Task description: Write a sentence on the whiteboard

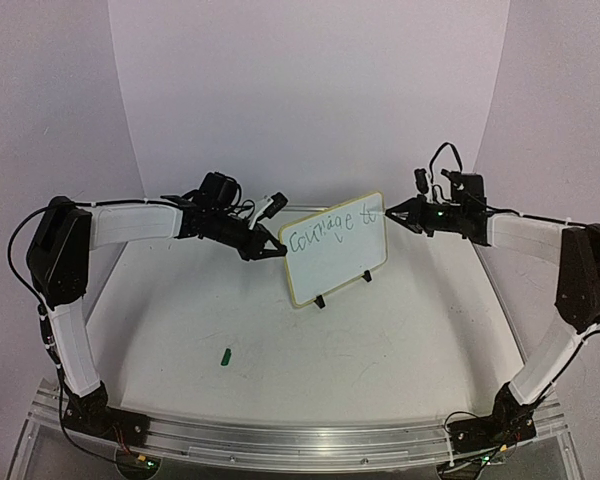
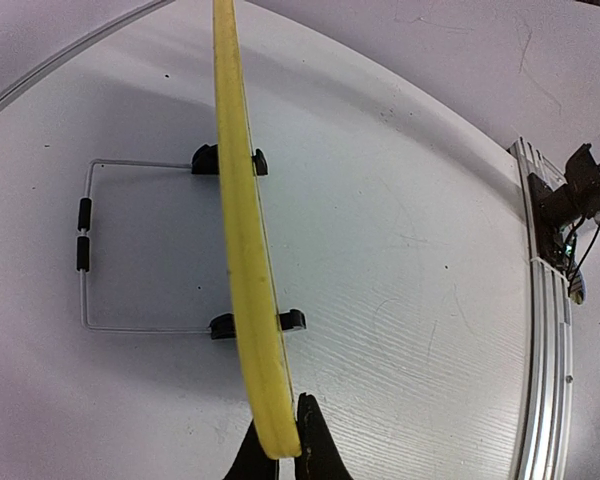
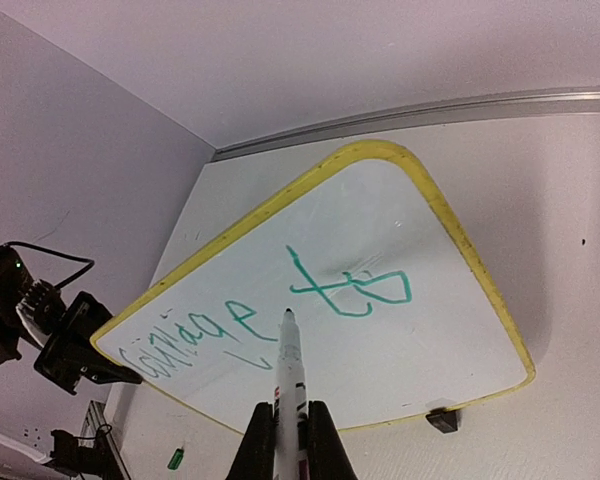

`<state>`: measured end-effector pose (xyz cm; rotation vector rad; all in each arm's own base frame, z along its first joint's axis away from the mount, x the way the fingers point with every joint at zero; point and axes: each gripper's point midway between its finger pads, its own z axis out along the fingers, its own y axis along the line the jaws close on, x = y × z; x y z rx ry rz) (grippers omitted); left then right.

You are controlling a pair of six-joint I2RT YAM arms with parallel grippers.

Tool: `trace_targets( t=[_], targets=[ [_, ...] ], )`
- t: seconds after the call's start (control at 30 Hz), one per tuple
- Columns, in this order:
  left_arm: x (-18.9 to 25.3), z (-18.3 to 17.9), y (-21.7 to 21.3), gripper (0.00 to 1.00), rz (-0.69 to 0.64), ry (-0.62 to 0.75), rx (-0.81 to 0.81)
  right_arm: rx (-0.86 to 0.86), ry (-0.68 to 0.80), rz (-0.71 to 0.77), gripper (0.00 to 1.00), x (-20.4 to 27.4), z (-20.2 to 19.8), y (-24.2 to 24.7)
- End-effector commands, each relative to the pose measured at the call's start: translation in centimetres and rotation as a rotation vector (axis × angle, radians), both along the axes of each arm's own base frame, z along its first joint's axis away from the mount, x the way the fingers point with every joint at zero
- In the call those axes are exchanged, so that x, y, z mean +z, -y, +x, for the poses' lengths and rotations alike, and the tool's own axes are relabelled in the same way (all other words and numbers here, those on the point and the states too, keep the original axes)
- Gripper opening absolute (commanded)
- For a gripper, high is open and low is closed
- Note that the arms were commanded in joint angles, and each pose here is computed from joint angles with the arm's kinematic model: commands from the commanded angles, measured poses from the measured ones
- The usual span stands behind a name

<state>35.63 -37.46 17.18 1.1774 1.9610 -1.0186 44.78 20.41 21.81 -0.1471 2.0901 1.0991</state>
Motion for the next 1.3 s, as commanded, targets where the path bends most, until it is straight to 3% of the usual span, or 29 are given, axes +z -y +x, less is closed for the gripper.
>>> trace_targets(
  t=[0.0,0.23,0.73,1.03,1.27],
  targets=[
    [-1.0,-0.9,0.7,0.00,0.014,-0.048,-0.031,0.062,0.070,-0.007,0.00,2.6,-2.9,-0.5],
    [-0.9,-1.0,0.7,0.00,0.009,-0.055,-0.035,0.065,0.098,-0.053,0.00,3.6,-5.9,-1.5],
    [-0.7,-1.2,0.8,0.00,0.001,-0.060,-0.043,0.220,0.103,-0.104,0.00,0.4,-10.7,-10.3],
    [-0.6,-1.3,0.7,0.00,0.002,-0.060,-0.042,0.311,0.074,-0.142,0.00,-2.3,-11.5,-14.5],
    [-0.5,-1.3,0.6,0.00,0.003,-0.054,-0.040,0.289,0.050,-0.170,0.00,-4.6,-10.3,-16.2]
  ],
)
